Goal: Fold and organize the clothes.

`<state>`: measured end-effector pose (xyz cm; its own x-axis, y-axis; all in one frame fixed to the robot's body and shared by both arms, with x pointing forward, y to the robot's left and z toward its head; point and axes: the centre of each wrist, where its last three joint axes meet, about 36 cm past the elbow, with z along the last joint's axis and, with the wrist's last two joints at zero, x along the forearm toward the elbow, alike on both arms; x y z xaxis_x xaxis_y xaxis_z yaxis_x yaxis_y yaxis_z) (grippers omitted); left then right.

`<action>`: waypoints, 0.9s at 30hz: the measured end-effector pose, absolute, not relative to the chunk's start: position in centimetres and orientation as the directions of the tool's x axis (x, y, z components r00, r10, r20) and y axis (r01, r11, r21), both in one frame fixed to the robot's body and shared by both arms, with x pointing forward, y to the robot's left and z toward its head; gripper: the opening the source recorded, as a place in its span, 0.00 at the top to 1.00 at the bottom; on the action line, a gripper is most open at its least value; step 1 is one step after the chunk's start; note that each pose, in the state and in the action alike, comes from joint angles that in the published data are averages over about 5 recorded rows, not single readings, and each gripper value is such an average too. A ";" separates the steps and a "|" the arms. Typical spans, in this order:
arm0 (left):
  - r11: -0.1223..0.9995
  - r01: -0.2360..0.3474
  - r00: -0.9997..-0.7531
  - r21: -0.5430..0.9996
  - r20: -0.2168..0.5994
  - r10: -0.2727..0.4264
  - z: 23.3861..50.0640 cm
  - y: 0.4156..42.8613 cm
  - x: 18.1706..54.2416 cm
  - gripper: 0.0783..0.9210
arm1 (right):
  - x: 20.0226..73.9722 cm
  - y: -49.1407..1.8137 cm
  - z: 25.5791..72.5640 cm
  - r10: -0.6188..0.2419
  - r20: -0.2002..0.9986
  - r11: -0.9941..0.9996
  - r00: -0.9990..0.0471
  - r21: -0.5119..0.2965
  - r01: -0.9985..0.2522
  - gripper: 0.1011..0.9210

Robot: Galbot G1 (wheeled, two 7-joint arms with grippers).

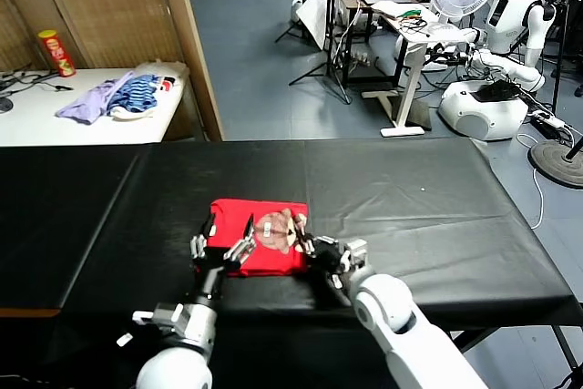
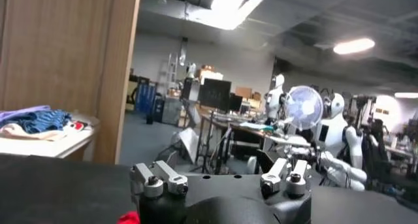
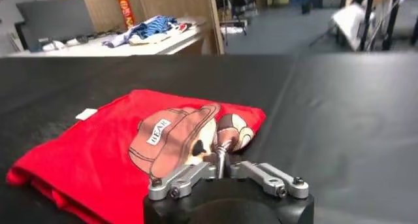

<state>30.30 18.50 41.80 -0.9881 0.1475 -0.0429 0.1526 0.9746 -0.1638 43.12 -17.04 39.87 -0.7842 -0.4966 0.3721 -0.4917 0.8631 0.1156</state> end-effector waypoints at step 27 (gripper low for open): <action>0.996 0.004 -0.973 -0.087 0.230 0.024 42.2 25.1 23.6 0.15 | 25.5 -21.5 41.2 -0.182 0.119 0.974 -0.976 -0.117 -0.196 0.15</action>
<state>23.57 25.07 42.19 -0.9728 0.0241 0.2304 0.0041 0.9962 -0.0872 25.49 -21.50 41.25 -0.9761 -0.1822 0.1187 -0.1960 0.9736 -0.1171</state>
